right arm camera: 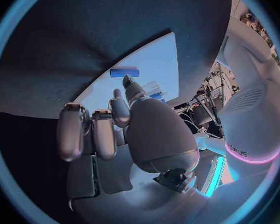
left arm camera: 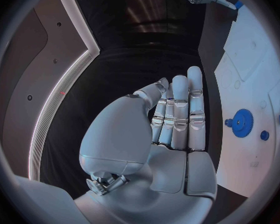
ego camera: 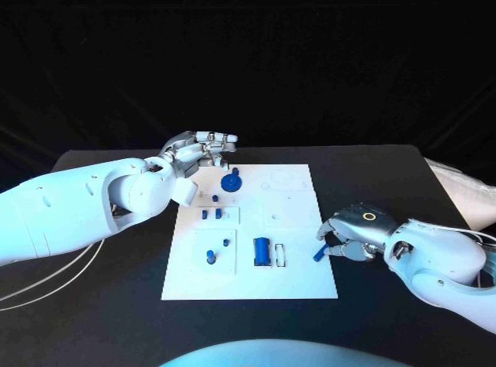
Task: Assemble the parts on the task board
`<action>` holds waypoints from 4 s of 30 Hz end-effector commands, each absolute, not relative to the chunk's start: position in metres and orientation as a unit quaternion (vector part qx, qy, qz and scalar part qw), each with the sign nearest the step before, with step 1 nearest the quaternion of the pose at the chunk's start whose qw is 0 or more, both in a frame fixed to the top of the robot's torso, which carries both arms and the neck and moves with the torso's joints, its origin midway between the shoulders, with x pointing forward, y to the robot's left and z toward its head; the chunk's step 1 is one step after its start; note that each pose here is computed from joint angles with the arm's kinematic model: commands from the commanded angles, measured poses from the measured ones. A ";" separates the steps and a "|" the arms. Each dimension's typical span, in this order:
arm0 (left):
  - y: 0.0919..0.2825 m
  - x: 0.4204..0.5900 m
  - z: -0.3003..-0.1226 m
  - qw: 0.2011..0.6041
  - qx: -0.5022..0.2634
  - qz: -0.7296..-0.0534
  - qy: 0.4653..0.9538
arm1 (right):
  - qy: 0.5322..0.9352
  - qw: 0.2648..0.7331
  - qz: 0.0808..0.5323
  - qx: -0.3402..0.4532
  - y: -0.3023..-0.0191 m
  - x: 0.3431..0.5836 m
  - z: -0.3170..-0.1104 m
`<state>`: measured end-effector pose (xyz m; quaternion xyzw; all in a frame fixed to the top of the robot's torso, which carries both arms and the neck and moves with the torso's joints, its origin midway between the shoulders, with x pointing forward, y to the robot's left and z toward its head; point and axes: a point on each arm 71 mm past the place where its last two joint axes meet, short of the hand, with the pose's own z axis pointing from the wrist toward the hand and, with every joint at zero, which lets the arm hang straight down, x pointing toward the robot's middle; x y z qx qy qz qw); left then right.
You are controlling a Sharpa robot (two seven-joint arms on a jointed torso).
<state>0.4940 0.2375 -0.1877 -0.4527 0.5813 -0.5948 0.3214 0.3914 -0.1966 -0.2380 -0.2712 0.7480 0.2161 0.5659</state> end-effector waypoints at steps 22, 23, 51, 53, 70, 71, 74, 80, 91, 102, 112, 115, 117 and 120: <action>0.238 0.494 -0.188 0.317 -0.447 -0.601 0.582 | 0.755 0.542 0.201 -0.309 -0.191 0.391 -0.249; 0.238 0.494 -0.188 0.317 -0.447 -0.601 0.582 | 0.755 0.541 0.202 -0.309 -0.190 0.391 -0.249; 0.237 0.493 -0.187 0.316 -0.447 -0.601 0.582 | 0.778 0.526 0.150 -0.311 -0.183 0.394 -0.262; 0.237 0.493 -0.187 0.316 -0.447 -0.601 0.582 | 0.776 0.532 0.146 -0.305 -0.183 0.395 -0.261; 0.237 0.492 -0.187 0.316 -0.446 -0.602 0.582 | 0.781 0.577 0.186 -0.149 -0.184 0.395 -0.248; 0.237 0.492 -0.187 0.316 -0.447 -0.602 0.582 | 0.785 0.573 0.197 -0.128 -0.185 0.395 -0.247; 0.237 0.492 -0.187 0.316 -0.447 -0.601 0.582 | 0.794 0.560 0.224 -0.075 -0.184 0.393 -0.245; 0.236 0.491 -0.187 0.314 -0.446 -0.602 0.583 | 0.807 0.535 0.250 -0.012 -0.179 0.391 -0.245; 0.234 0.491 -0.187 0.312 -0.445 -0.604 0.583 | 0.833 0.482 0.265 0.058 -0.157 0.390 -0.252; 0.233 0.491 -0.187 0.312 -0.444 -0.604 0.583 | 0.846 0.461 0.256 0.085 -0.141 0.392 -0.258; 0.232 0.491 -0.187 0.311 -0.444 -0.605 0.583 | 0.854 0.448 0.254 0.074 -0.132 0.391 -0.262; 0.232 0.491 -0.187 0.311 -0.444 -0.605 0.584 | 0.855 0.446 0.256 0.069 -0.129 0.390 -0.263; 0.232 0.491 -0.187 0.311 -0.444 -0.605 0.584 | 0.855 0.446 0.258 0.065 -0.128 0.390 -0.263; 0.232 0.491 -0.187 0.310 -0.444 -0.605 0.584 | 0.857 0.443 0.257 0.057 -0.126 0.389 -0.263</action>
